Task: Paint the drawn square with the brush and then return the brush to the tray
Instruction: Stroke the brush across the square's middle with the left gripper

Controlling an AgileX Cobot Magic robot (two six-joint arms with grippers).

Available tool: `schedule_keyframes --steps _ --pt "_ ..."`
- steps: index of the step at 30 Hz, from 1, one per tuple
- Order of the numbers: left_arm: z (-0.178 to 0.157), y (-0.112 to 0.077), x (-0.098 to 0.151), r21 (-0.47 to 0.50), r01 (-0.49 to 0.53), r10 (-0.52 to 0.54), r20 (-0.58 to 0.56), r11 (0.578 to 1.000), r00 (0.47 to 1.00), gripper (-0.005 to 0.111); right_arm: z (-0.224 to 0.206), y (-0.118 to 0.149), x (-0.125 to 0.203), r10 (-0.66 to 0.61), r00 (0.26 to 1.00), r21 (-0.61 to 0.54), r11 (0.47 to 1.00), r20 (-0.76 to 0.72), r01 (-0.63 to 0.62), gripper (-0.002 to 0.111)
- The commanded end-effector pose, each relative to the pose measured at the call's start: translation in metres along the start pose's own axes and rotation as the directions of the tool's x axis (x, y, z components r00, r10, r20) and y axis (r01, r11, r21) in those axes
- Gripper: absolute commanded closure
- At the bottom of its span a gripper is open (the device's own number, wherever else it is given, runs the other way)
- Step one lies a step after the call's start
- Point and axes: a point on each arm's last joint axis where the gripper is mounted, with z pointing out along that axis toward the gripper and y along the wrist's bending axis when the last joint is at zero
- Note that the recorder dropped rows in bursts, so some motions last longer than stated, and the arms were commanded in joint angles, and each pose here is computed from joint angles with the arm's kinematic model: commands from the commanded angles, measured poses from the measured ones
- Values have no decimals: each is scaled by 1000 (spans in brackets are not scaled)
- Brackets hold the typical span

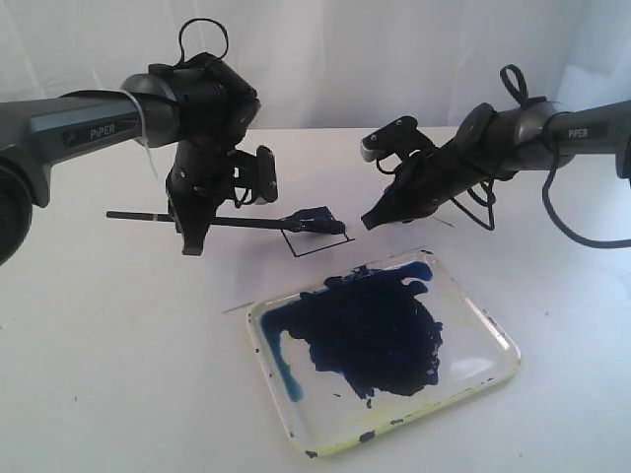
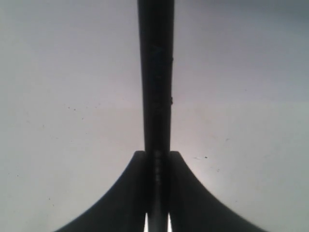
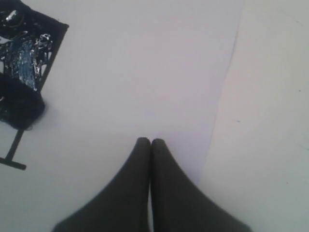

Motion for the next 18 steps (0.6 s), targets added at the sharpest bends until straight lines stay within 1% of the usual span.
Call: schedule_keyframes --steps 1,6,12,18 --pt "-12 1 3 0 -1 1 18 1000 1000 107 10 1 12 -22 998 -19 1000 -52 21 108" --pt "-25 2 10 7 -16 16 10 1000 1000 107 10 1 12 -22 998 -19 1000 -52 21 108" --pt "-27 -2 13 47 -9 10 -16 999 1000 107 10 1 12 -22 998 -19 1000 -52 21 108" --pt "-27 -6 6 86 12 -18 61 996 998 107 10 1 12 -22 998 -20 1000 -54 20 108"
